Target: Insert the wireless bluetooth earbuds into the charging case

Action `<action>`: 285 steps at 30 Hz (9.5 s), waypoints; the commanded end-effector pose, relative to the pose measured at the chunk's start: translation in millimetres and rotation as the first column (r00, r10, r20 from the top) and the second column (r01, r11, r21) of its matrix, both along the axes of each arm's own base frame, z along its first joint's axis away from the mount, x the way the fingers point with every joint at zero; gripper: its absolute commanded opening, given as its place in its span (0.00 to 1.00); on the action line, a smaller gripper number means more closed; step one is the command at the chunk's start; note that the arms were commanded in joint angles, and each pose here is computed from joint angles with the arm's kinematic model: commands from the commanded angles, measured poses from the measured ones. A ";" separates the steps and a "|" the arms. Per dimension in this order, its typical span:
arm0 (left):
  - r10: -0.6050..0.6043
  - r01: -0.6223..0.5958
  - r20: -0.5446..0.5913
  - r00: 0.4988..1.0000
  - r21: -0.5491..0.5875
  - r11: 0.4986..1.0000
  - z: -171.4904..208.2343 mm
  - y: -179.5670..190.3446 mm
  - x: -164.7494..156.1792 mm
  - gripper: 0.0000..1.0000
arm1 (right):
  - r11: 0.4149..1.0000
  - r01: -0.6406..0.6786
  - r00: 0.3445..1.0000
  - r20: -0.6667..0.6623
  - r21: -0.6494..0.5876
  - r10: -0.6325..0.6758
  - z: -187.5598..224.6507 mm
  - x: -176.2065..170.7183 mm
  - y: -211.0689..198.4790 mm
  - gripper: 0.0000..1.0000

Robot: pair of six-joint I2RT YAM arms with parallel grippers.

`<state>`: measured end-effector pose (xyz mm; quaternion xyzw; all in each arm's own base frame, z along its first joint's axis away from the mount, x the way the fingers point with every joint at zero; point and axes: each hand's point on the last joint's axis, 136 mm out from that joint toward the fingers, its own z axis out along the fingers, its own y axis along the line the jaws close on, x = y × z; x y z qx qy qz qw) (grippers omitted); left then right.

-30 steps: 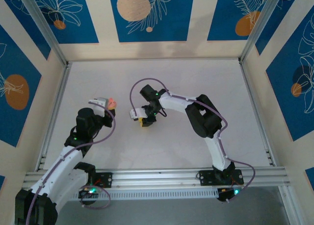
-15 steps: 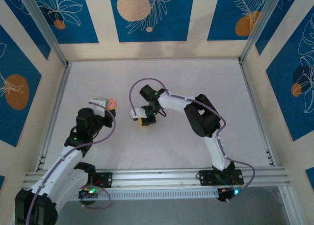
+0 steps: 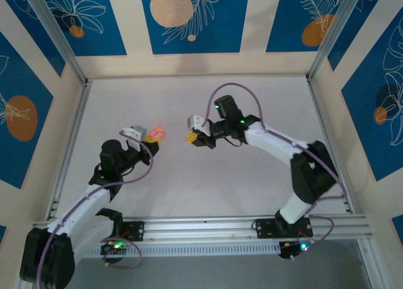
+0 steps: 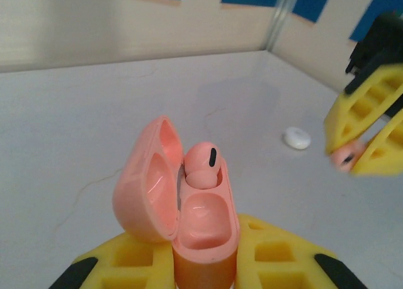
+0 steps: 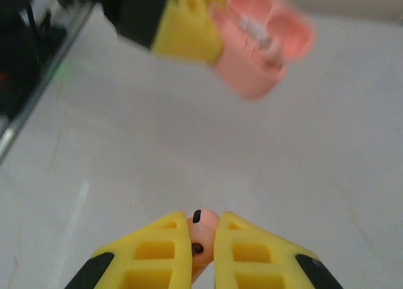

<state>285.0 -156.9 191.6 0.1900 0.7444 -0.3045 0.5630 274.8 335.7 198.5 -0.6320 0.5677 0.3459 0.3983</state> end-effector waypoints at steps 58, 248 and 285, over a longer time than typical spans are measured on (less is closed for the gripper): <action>-0.428 0.500 0.468 0.773 -0.036 0.865 89.4 -129.4 -61.0 0.19 | 0.974 0.051 0.995 0.074 0.220 -0.069 31.5 -33.7 -1.1 0.13; -0.177 0.103 0.236 0.955 0.297 0.949 18.3 -62.0 -36.9 0.21 | 0.177 0.313 -0.401 -0.298 -0.933 -0.866 -169.5 -80.9 -145.5 0.41; -0.245 0.168 0.218 0.945 0.319 0.933 -0.8 -70.4 -42.7 0.21 | 0.093 0.378 -0.252 -0.199 -0.921 -0.947 -165.3 -69.3 -147.7 0.24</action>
